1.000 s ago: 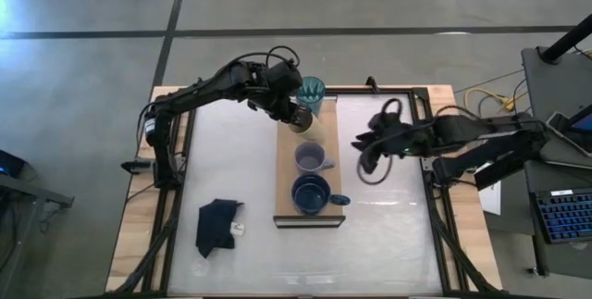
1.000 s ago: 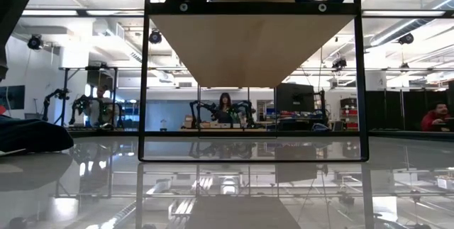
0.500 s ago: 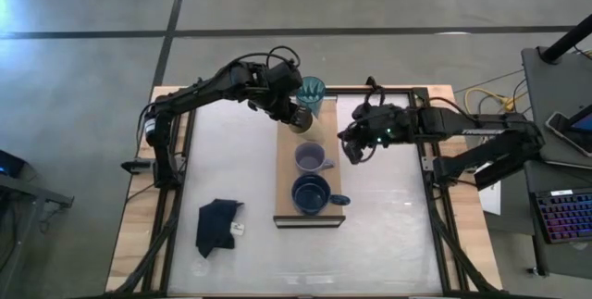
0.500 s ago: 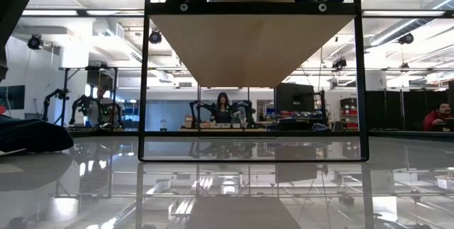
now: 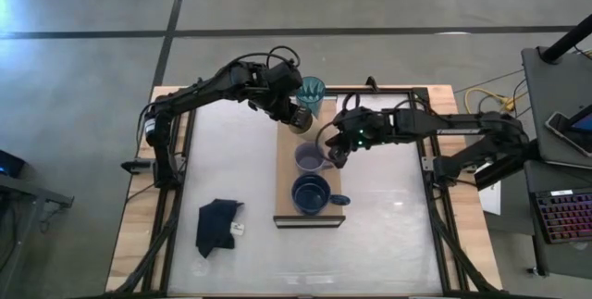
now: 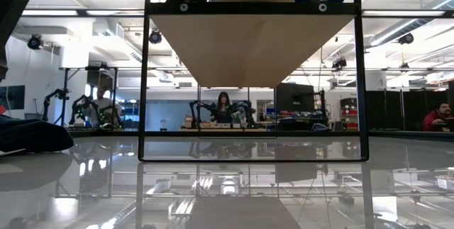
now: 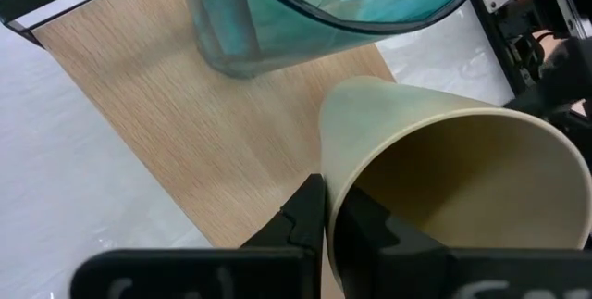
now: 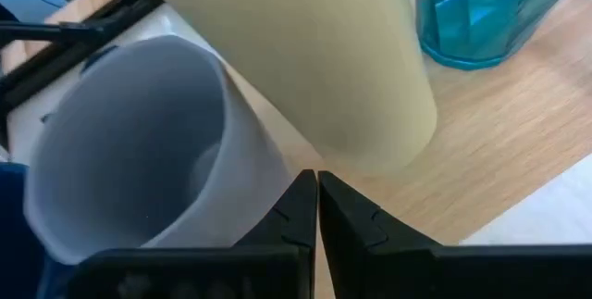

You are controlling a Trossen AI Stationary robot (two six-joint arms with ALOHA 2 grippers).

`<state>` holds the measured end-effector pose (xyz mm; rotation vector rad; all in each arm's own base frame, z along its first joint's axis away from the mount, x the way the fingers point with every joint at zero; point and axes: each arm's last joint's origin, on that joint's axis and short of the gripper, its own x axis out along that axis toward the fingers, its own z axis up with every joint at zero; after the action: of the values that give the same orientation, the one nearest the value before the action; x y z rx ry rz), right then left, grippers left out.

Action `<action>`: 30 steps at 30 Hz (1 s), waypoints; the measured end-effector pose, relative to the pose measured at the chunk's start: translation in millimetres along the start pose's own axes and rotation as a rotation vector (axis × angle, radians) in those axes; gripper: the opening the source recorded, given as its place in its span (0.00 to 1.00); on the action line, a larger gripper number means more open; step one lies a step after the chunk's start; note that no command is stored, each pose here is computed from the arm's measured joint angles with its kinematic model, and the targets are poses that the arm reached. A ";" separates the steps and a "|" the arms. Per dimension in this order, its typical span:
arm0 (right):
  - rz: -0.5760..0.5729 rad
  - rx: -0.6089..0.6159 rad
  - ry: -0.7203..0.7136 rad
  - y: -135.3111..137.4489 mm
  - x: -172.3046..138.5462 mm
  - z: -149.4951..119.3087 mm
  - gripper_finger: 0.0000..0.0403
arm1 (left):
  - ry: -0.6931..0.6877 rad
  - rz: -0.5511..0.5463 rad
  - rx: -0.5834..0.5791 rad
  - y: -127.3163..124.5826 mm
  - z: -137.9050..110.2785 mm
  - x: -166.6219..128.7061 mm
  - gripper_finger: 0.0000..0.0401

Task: Stack small to large cups/mugs on shelf
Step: Put the brown cup on the shelf

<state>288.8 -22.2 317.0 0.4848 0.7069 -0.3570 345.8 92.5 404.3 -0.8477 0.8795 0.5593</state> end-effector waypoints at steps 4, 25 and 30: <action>-0.008 -0.002 -0.003 -1.4 1.3 0.9 0.02 | 0.000 0.000 0.000 0.0 0.0 0.0 0.00; -0.040 -0.030 0.017 -11.5 12.4 4.6 0.02 | 0.007 -0.008 0.007 -2.2 2.9 9.8 0.00; -0.038 -0.036 0.019 -11.3 12.4 4.4 0.02 | 0.029 0.009 0.007 -2.5 4.0 20.8 0.00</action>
<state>294.6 -35.9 307.9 0.4413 0.7404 -0.3756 360.4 96.2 389.2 -0.8479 0.9113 0.5528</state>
